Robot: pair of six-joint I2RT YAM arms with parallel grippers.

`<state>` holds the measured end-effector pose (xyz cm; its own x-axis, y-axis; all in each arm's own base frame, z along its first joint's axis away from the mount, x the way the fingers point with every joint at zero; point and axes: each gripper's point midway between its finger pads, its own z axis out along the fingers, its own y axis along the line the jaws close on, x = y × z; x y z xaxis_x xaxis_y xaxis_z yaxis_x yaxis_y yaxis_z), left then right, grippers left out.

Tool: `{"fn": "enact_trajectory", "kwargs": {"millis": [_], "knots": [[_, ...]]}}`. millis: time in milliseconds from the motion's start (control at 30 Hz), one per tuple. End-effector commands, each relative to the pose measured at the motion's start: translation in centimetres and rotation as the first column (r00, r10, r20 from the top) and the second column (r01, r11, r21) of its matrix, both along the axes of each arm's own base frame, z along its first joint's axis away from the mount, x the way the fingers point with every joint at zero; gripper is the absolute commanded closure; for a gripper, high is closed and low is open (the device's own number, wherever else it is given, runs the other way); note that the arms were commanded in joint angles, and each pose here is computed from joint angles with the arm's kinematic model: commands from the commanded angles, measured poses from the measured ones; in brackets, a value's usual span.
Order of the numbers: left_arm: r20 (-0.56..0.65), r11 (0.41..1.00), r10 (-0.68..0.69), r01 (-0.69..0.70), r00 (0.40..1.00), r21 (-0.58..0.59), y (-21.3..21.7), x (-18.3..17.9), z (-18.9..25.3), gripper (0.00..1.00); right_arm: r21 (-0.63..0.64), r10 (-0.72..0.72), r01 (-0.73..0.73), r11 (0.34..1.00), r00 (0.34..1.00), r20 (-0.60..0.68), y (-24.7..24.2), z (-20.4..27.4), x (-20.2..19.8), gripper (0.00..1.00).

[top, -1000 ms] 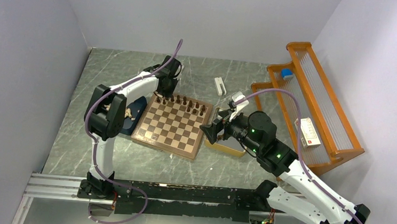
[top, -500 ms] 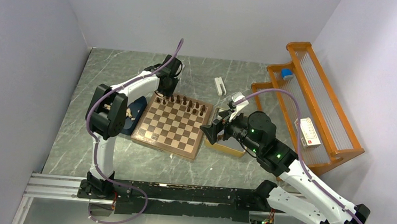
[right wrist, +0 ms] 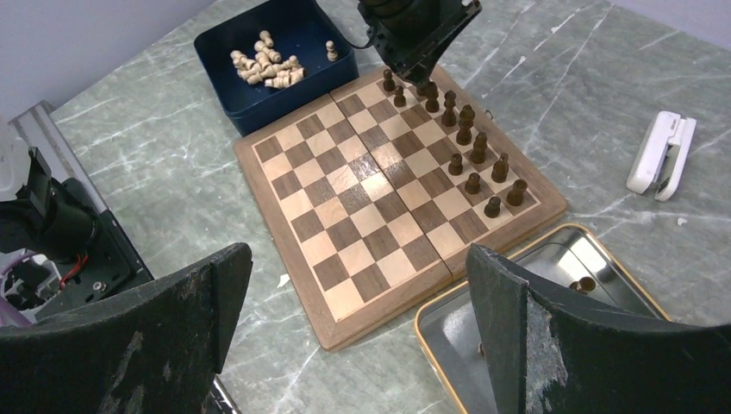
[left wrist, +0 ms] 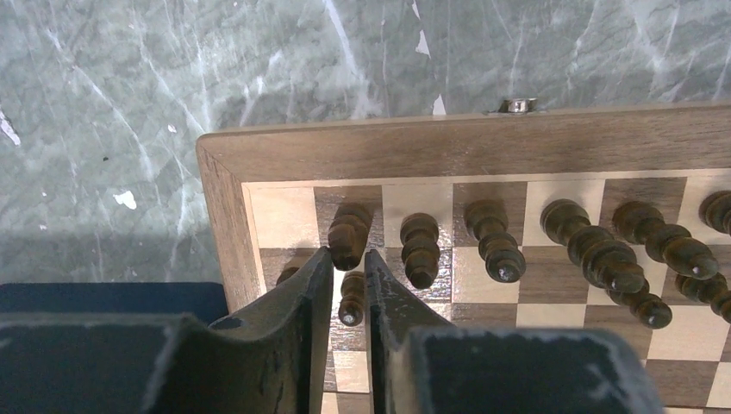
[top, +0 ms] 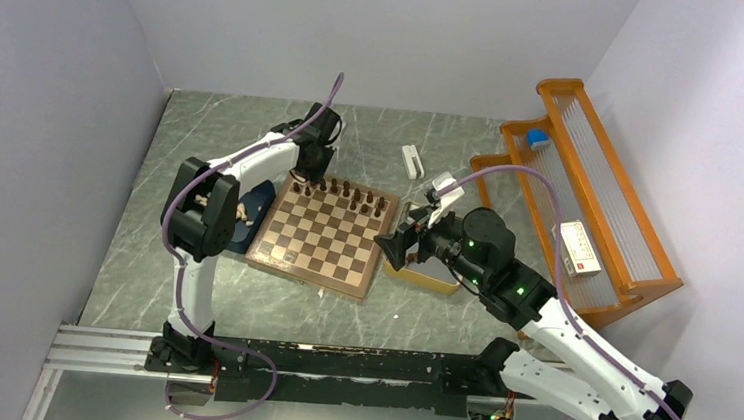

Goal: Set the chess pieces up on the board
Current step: Place the chess piece on the chessboard.

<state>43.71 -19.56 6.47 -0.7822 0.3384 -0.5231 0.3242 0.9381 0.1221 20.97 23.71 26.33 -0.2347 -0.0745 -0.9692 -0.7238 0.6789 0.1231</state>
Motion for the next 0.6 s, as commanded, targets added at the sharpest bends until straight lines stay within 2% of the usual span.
{"fn": "enact_trajectory", "kwargs": {"millis": [0,67,300,433,567], "knots": [[0.005,1.000,-0.005,0.005,1.000,0.003,-0.4,0.2,1.2,0.72,0.015,-0.013,0.012,1.000,1.000,0.005,0.0,0.7,0.2,0.00],[0.024,1.000,-0.003,0.003,1.000,-0.013,-0.6,0.5,1.8,0.67,0.019,-0.011,0.011,1.000,1.000,-0.001,0.0,0.7,0.2,0.00],[0.090,0.997,-0.006,0.013,0.996,-0.078,-2.0,1.9,5.5,0.61,0.018,-0.036,0.037,0.999,0.998,-0.041,0.1,0.4,0.5,0.00],[0.102,0.991,-0.017,0.030,0.995,-0.128,-2.6,1.6,7.1,0.60,0.024,-0.092,0.093,0.995,0.995,-0.048,-0.6,0.8,0.9,0.00],[0.126,0.969,-0.051,0.080,0.991,-0.235,-4.2,0.8,9.5,0.58,0.045,-0.226,0.230,0.972,0.971,-0.074,-2.5,1.0,1.9,0.00]]}}
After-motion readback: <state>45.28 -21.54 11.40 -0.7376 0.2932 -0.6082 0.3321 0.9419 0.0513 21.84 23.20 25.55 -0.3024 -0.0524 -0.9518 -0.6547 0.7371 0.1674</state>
